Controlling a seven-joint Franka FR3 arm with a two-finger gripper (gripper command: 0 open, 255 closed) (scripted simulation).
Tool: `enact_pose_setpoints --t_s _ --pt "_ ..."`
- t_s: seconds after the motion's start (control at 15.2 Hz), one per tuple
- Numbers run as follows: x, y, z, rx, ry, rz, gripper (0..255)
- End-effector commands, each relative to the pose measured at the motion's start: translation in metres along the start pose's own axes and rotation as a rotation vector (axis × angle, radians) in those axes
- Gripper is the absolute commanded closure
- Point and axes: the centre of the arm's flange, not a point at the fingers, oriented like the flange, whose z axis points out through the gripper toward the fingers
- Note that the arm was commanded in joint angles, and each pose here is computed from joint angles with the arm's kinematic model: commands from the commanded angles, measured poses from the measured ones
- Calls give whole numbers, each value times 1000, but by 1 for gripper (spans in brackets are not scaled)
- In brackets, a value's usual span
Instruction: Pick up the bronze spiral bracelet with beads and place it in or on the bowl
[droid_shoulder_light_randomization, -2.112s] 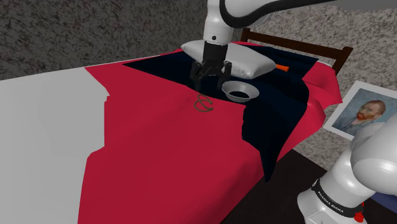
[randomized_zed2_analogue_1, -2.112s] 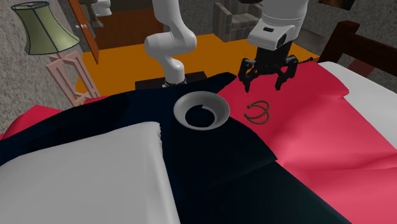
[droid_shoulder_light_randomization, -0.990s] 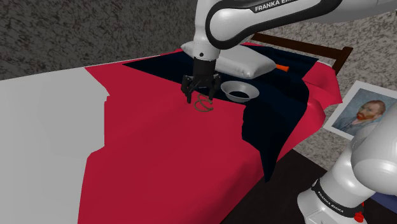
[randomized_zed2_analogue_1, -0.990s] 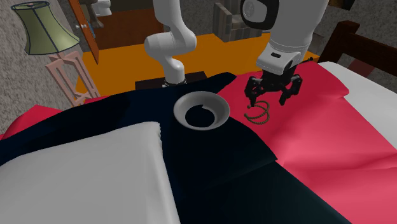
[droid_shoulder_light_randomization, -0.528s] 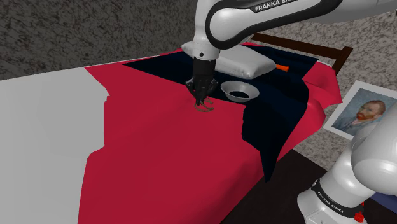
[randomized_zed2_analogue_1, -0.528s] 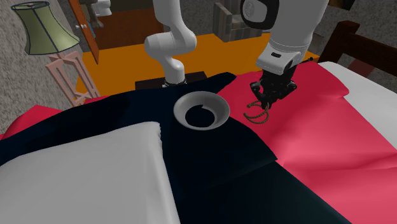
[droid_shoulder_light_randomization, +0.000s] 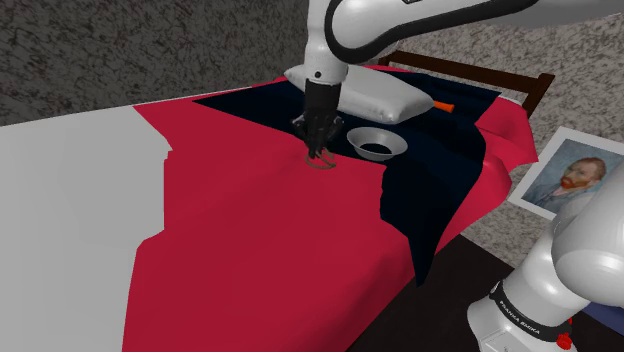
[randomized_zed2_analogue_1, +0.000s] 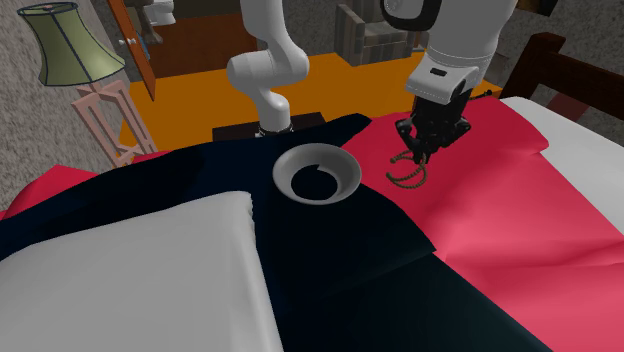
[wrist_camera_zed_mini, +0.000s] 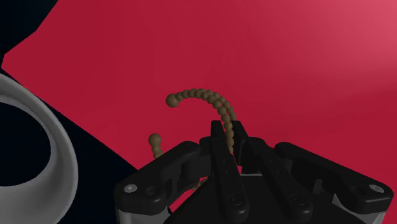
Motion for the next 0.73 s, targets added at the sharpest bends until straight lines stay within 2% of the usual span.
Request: enact_pose_setpoints --t_s 0.0,0.66 --pt "0 -1 -11 0 0 0 255" --pt "-3 -3 -63 0 0 0 255"
